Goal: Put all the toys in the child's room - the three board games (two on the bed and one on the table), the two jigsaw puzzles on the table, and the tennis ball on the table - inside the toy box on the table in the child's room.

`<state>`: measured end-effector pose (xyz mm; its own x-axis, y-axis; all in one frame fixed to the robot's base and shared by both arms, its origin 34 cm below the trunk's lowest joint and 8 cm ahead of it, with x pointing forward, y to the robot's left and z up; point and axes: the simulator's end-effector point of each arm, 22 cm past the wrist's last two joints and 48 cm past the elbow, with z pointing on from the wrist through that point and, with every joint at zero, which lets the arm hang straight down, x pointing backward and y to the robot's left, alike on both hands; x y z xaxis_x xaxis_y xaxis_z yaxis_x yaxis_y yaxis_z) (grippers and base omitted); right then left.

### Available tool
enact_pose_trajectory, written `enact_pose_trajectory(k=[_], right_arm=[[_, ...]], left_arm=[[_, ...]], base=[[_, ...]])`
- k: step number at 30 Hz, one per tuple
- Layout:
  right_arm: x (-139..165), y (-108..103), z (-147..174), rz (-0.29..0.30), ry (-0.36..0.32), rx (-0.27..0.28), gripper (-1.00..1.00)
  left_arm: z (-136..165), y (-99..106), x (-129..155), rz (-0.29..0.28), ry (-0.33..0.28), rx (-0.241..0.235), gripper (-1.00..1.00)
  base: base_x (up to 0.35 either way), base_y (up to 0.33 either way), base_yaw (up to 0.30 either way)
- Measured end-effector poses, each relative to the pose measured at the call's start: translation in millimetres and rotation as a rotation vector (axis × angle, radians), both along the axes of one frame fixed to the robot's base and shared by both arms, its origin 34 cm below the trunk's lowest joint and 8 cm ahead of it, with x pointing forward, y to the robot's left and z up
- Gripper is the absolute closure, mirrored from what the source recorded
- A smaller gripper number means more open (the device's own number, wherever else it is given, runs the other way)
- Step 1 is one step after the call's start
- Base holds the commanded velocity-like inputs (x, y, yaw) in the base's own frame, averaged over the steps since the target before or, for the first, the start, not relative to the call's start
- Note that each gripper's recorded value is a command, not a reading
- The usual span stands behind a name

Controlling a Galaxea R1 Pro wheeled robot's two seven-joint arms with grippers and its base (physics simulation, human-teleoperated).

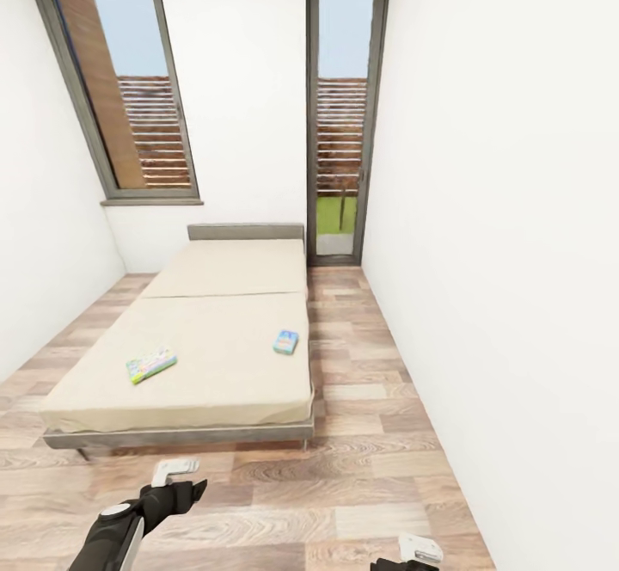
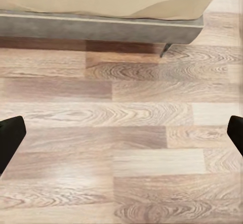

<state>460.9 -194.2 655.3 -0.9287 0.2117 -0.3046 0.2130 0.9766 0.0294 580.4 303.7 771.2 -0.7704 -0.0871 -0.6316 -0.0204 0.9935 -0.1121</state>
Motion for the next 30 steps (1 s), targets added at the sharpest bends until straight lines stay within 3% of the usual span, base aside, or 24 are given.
enact_pose_trajectory(k=[8,13,30], right_arm=[[-2,1,-2,0.004,0.005,-0.001,-1.00],[5,-1,0,-0.004,-0.031,-0.007,-1.00],[5,-1,5,-0.005,-0.041,-0.008,-1.00]], left_arm=[[-3,0,-1,0.002,0.007,-0.002,-1.00],[-2,0,-1,0.001,0.005,-0.008,-1.00],[10,6,-1,0.023,0.037,-0.023,-1.00]], base=[[0.226,-0.035,-0.095],[0.032,-0.010,-0.008],[0.001,0.000,0.000]])
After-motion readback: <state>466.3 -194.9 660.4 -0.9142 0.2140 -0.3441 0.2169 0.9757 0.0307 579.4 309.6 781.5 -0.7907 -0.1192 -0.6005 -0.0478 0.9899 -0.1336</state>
